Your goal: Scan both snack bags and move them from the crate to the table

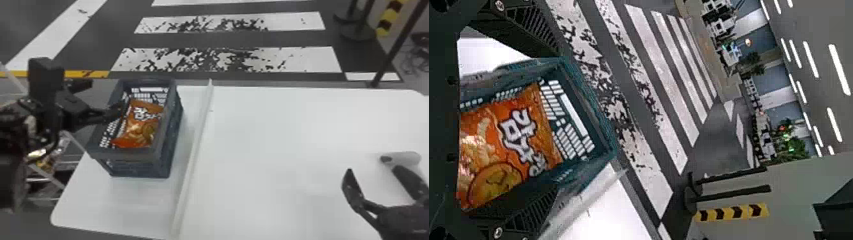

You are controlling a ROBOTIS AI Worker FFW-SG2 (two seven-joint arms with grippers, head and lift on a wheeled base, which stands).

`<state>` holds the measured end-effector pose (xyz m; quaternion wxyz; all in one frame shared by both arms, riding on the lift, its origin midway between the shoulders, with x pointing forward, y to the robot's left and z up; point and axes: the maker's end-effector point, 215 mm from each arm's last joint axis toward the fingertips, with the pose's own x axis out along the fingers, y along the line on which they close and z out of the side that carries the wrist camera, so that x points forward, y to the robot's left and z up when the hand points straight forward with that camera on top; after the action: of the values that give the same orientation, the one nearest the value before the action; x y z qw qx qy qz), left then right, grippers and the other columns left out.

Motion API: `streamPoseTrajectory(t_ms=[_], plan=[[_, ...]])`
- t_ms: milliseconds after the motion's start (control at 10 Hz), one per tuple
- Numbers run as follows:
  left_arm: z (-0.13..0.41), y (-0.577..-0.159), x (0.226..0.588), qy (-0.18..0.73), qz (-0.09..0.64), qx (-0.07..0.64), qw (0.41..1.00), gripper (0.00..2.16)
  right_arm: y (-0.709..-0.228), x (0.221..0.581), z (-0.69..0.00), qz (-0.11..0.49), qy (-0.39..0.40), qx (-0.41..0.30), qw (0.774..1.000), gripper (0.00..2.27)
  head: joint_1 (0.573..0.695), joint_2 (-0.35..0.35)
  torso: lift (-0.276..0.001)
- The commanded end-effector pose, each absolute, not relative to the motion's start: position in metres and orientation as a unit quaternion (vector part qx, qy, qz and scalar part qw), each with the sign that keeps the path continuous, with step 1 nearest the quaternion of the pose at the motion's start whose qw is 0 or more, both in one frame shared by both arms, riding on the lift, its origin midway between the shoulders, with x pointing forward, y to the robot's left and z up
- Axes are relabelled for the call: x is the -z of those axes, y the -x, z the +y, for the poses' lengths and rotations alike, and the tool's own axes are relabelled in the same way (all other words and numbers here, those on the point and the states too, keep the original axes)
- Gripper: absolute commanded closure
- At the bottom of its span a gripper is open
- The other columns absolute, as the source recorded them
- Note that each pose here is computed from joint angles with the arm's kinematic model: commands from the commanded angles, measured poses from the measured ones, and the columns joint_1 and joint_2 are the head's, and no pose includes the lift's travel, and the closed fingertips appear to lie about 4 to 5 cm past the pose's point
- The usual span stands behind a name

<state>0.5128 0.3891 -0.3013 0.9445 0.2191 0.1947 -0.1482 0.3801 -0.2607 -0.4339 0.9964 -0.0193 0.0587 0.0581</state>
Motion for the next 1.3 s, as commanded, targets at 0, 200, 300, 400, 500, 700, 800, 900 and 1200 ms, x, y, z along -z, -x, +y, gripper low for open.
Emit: streamPoseTrajectory(t_ms=[0, 200, 300, 400, 500, 700, 800, 900, 1200], plan=[[0.407, -0.537, 0.309, -0.240, 0.213, 0.159, 0.934, 0.08, -0.375, 0.438, -0.266, 0.068, 0.022, -0.054, 0.996, 0.05, 0.695, 0.158, -0.088], [0.376, -0.565, 0.332, -0.274, 0.236, 0.214, 0.907, 0.07, -0.373, 0.441, -0.266, 0.073, 0.021, -0.052, 0.996, 0.05, 0.695, 0.162, -0.088], [0.359, -0.576, 0.347, -0.290, 0.250, 0.241, 0.892, 0.07, -0.372, 0.441, -0.266, 0.072, 0.021, -0.053, 0.996, 0.05, 0.695, 0.144, -0.088], [0.352, -0.580, 0.366, -0.309, 0.273, 0.256, 0.874, 0.07, -0.373, 0.441, -0.265, 0.073, 0.020, -0.053, 0.996, 0.05, 0.695, 0.123, -0.088], [0.357, -0.576, 0.377, -0.314, 0.289, 0.259, 0.866, 0.07, -0.379, 0.442, -0.260, 0.076, 0.021, -0.058, 0.995, 0.05, 0.695, 0.106, -0.088], [0.374, -0.568, 0.398, -0.327, 0.320, 0.255, 0.852, 0.07, -0.384, 0.444, -0.257, 0.081, 0.022, -0.061, 0.995, 0.05, 0.695, 0.114, -0.088], [0.381, -0.568, 0.409, -0.331, 0.332, 0.251, 0.847, 0.07, -0.384, 0.447, -0.258, 0.085, 0.022, -0.061, 0.994, 0.05, 0.695, 0.127, -0.088], [0.372, -0.571, 0.421, -0.338, 0.342, 0.267, 0.835, 0.07, -0.385, 0.447, -0.258, 0.085, 0.022, -0.061, 0.994, 0.05, 0.695, 0.137, -0.088], [0.345, -0.576, 0.460, -0.350, 0.364, 0.285, 0.815, 0.07, -0.384, 0.448, -0.259, 0.085, 0.023, -0.061, 0.994, 0.05, 0.695, 0.122, -0.088]])
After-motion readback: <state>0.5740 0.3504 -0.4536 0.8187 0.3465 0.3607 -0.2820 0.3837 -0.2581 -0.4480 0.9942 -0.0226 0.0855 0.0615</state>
